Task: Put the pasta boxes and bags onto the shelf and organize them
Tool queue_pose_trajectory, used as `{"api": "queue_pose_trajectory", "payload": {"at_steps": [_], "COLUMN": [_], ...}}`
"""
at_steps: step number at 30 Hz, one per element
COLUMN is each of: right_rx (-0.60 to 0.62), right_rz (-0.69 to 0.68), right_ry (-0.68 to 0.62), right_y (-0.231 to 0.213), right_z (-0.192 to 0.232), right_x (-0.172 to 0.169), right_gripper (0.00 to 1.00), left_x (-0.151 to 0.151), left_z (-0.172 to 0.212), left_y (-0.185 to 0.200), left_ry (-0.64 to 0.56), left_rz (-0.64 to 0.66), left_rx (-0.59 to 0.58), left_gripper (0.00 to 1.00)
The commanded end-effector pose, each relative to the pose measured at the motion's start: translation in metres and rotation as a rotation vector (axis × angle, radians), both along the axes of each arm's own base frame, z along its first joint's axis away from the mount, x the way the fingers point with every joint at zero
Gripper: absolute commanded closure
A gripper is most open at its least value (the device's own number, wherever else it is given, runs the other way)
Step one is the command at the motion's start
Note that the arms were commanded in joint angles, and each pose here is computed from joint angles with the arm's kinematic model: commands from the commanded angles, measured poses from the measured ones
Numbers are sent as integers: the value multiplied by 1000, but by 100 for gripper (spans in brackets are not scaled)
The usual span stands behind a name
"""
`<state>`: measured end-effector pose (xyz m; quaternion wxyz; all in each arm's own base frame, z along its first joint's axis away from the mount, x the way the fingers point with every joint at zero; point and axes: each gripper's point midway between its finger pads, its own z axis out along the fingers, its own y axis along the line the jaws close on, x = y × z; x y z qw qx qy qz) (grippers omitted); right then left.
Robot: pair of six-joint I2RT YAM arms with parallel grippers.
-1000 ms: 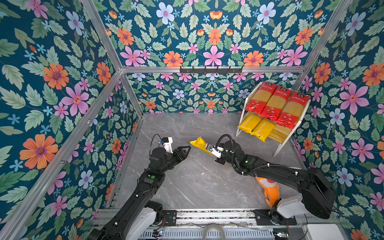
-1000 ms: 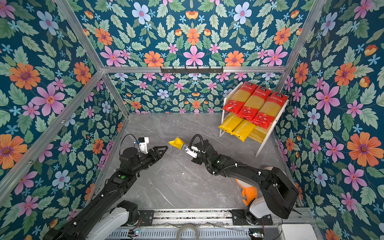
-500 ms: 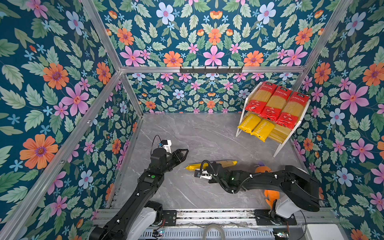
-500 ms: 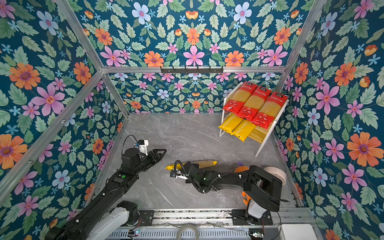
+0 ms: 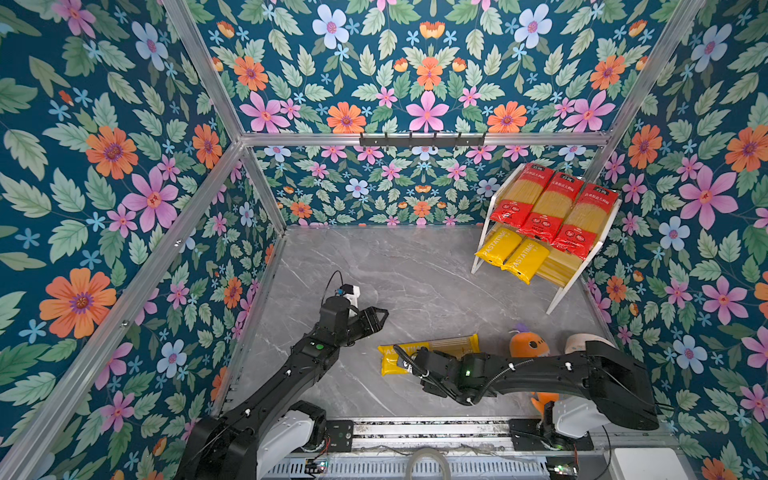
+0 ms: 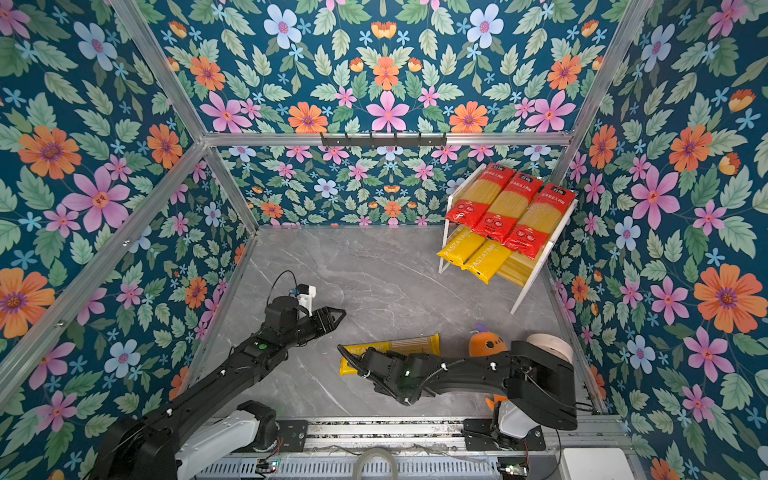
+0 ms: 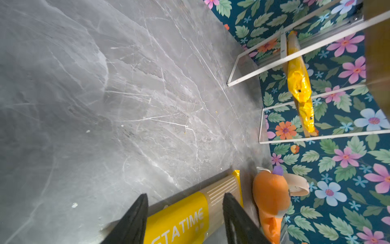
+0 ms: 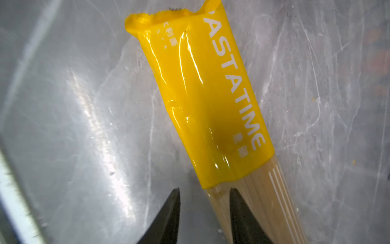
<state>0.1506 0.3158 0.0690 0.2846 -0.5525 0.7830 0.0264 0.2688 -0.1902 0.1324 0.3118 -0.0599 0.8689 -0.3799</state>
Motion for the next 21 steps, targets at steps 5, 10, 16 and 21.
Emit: {"api": "queue_pose_trajectory", "payload": {"at_steps": [5,10,16,21], "right_rx": [165,220,343,411], "right_rz": [-484,-734,-886,-975], "right_ry": [323,464,544,565], "right_y": [-25,-46,-60,-74], "right_z": [3,-24,-36,-39], "right_x": [-13,-21,-2,42], "right_gripper": [59,65,67,67], "left_x": [5,-4,-26,-42], "left_z": [-20,-48,-80,-90], "left_y": [-30,-47,-49,-45], "left_ry": [-27,16,82,102], "left_rz": [-91,-146,-166,-158], "left_rx": [110,160,172,167], "left_gripper": [41,42,43,44]}}
